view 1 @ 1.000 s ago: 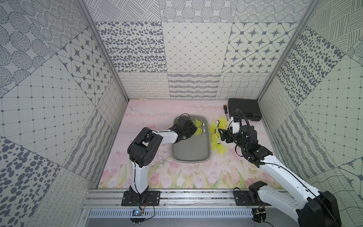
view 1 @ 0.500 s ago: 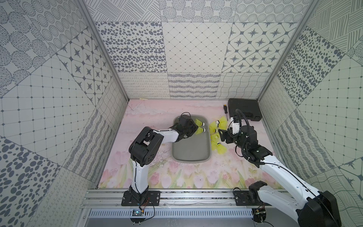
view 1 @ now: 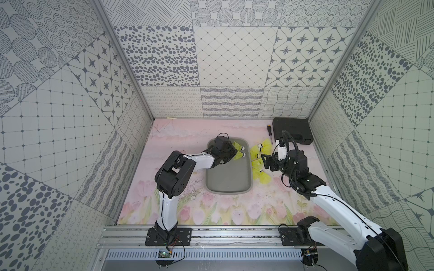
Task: Put the shuttlecocks into the storage box
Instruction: Place the shuttlecock in the storage box.
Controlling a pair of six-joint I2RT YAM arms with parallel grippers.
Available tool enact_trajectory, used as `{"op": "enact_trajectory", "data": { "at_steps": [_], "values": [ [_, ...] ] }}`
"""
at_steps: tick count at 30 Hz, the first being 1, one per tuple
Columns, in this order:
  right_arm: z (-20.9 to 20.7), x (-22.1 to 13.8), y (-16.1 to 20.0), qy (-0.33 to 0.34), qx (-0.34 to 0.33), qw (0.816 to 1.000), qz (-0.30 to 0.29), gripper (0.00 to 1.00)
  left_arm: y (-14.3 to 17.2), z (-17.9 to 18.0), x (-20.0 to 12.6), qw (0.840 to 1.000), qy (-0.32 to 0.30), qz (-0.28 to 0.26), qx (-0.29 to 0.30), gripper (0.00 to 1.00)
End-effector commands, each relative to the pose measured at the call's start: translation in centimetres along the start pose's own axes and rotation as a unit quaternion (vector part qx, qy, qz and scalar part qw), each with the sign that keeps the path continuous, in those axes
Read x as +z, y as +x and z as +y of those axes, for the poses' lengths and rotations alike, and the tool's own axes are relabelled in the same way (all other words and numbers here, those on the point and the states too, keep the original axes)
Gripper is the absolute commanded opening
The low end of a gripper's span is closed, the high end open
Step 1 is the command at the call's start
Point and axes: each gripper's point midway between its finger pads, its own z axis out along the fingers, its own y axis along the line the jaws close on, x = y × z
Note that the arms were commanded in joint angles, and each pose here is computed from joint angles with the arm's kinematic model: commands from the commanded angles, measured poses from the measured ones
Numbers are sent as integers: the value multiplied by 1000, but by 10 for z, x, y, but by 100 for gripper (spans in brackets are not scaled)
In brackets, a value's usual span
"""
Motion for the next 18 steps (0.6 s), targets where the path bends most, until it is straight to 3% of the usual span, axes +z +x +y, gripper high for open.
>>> {"op": "enact_trajectory", "data": {
  "at_steps": [1, 12, 18],
  "values": [
    [0, -3, -6, -2, 1, 1000, -15, 86, -1, 1, 2, 1000, -7, -1, 16, 15],
    [-4, -2, -1, 6, 3, 1000, -9, 86, -1, 2, -3, 1000, -14, -2, 28, 32],
    [-8, 0, 4, 11, 10, 1000, -2, 86, -2, 0, -6, 999, -13, -3, 36, 36]
  ]
}}
